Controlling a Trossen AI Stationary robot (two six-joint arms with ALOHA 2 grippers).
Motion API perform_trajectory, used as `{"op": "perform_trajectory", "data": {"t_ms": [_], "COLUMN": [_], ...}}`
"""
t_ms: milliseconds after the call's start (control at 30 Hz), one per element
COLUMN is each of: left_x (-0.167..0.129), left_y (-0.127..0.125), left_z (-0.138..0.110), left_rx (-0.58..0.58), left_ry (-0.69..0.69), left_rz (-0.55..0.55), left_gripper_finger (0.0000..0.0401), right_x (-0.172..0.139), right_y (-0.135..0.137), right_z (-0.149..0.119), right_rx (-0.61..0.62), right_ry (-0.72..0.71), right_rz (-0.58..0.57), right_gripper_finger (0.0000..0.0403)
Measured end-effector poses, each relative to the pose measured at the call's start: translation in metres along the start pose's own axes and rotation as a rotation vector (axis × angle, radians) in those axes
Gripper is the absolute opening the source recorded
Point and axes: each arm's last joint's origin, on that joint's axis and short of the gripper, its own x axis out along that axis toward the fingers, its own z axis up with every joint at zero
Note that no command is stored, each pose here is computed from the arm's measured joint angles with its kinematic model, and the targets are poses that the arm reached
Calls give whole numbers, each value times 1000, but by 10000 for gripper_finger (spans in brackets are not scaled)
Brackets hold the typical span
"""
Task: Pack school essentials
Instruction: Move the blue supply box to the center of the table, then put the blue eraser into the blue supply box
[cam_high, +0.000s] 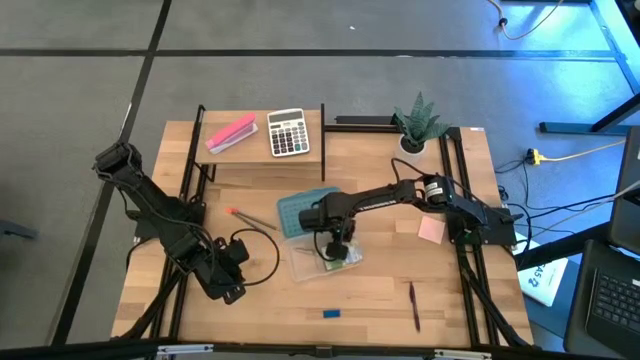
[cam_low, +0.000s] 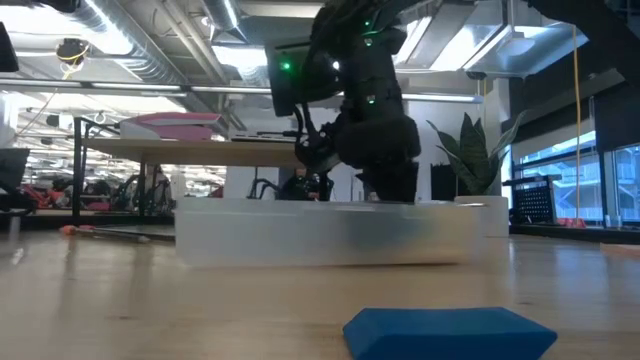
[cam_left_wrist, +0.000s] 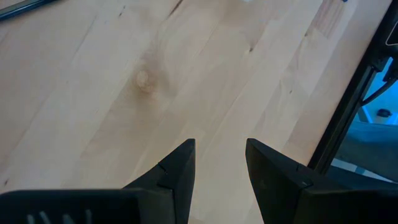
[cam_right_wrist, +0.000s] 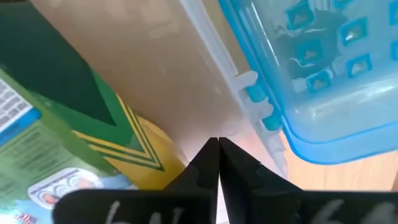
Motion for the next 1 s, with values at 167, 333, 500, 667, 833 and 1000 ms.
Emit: {"op": "perform_trajectory", "data": {"t_ms": [167, 333, 500, 667, 833, 1000], "left_x": [0, 0, 0, 0, 0, 1], "left_y": [0, 0, 0, 0, 0, 1], "left_z": [0, 0, 0, 1, 3, 6], "left_rx": [0, 0, 0, 0, -1, 40], "left_ry": [0, 0, 0, -23, -68, -104], "left_rz": [0, 0, 0, 4, 14, 25], "left_gripper_finger": [135, 135, 135, 135, 135, 135], "right_x": [0, -19, -55, -98, -138, -168], "right_y": [-1, -2, -5, -5, -8, -15], "right_z": [-1, -7, -22, -52, -95, -136], "right_rx": [55, 103, 152, 197, 336, 458], "right_ry": [7, -34, -118, -188, -236, -336], "right_rz": [-9, -11, 16, 44, 33, -10], "right_gripper_finger": [8, 9, 16, 10, 7, 13]}}
